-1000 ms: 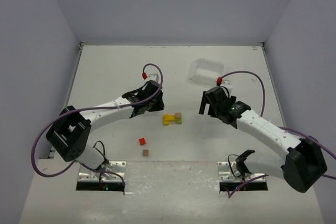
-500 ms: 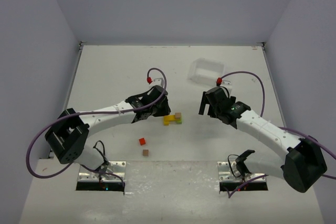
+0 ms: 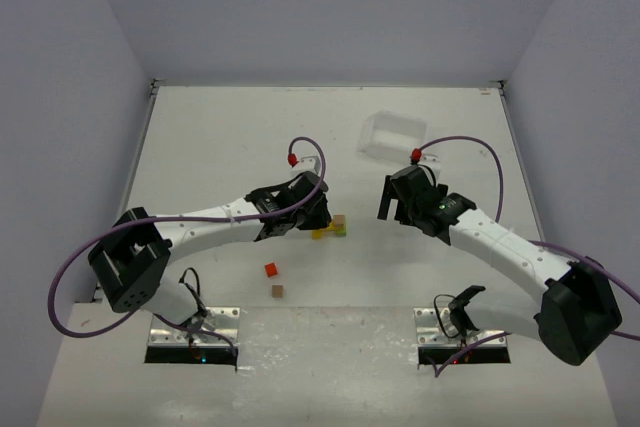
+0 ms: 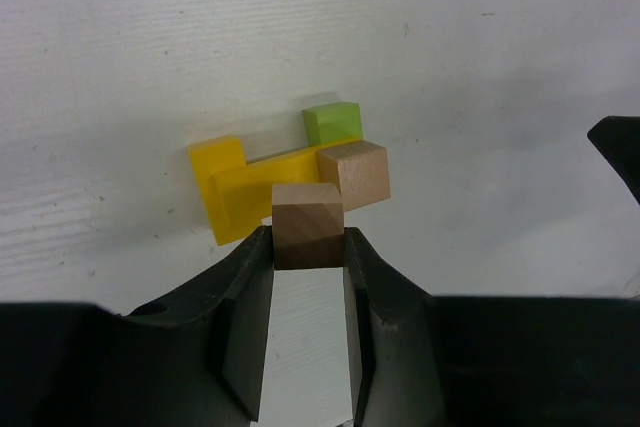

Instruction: Build the wood block tower

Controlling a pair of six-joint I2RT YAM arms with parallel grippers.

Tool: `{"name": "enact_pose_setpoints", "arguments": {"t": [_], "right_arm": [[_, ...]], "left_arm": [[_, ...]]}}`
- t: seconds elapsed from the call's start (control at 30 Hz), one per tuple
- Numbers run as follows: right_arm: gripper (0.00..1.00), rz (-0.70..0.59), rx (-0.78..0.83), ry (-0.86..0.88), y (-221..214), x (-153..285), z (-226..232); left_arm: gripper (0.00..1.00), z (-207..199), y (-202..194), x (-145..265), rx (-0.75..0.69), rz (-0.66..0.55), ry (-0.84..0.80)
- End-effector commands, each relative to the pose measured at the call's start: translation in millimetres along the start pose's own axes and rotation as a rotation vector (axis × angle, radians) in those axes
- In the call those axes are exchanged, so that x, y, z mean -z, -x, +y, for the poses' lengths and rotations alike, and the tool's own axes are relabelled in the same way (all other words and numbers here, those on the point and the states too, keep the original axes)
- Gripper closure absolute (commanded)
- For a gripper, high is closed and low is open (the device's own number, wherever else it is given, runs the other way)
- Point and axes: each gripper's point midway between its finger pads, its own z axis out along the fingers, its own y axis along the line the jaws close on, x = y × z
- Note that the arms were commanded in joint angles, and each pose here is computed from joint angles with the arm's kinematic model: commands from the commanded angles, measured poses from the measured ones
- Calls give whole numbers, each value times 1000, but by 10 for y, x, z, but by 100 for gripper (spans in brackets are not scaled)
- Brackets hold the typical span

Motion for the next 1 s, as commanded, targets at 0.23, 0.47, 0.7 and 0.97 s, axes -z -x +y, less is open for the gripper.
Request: {"name": "enact_pose_setpoints", "arguments": {"t": [0.23, 0.47, 0.7, 0.97], "right_arm": [[1, -25, -23, 9, 77, -4, 26], [1, -24, -18, 1, 71, -14, 16], [1, -20, -13, -3, 65, -26, 16], [1, -21, -8, -6, 66, -30, 8]], "left_arm": [[99, -46, 1, -70, 6, -17, 26], [95, -23, -11, -90, 6, -19, 39], [93, -47, -37, -128, 0, -10, 41], [93, -54, -24, -151, -4, -15, 47]]}}
